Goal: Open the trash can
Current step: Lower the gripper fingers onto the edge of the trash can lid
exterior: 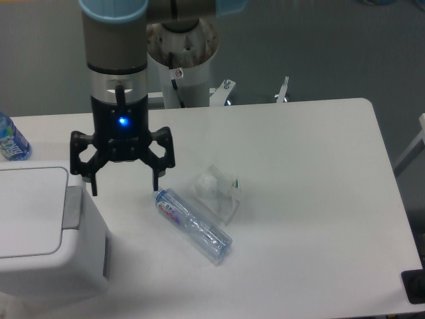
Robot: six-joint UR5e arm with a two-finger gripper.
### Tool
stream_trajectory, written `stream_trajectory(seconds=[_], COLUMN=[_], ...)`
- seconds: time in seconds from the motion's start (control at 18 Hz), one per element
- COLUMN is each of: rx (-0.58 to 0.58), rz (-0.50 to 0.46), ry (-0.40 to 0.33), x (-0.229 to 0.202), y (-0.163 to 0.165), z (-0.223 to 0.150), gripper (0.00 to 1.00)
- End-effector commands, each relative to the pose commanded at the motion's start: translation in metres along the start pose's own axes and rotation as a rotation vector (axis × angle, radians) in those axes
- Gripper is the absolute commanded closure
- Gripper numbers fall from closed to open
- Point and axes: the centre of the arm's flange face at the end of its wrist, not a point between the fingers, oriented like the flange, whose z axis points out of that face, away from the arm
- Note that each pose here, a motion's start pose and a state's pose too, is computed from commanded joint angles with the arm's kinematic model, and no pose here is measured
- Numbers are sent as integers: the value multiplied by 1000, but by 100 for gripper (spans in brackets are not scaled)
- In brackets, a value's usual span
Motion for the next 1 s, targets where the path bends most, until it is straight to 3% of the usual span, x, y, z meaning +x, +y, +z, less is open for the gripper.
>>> stream_trajectory(seconds=[1.0], rx=[-42], rz=[19], ry=[4], x=[12], y=[3], z=[29], gripper=[0])
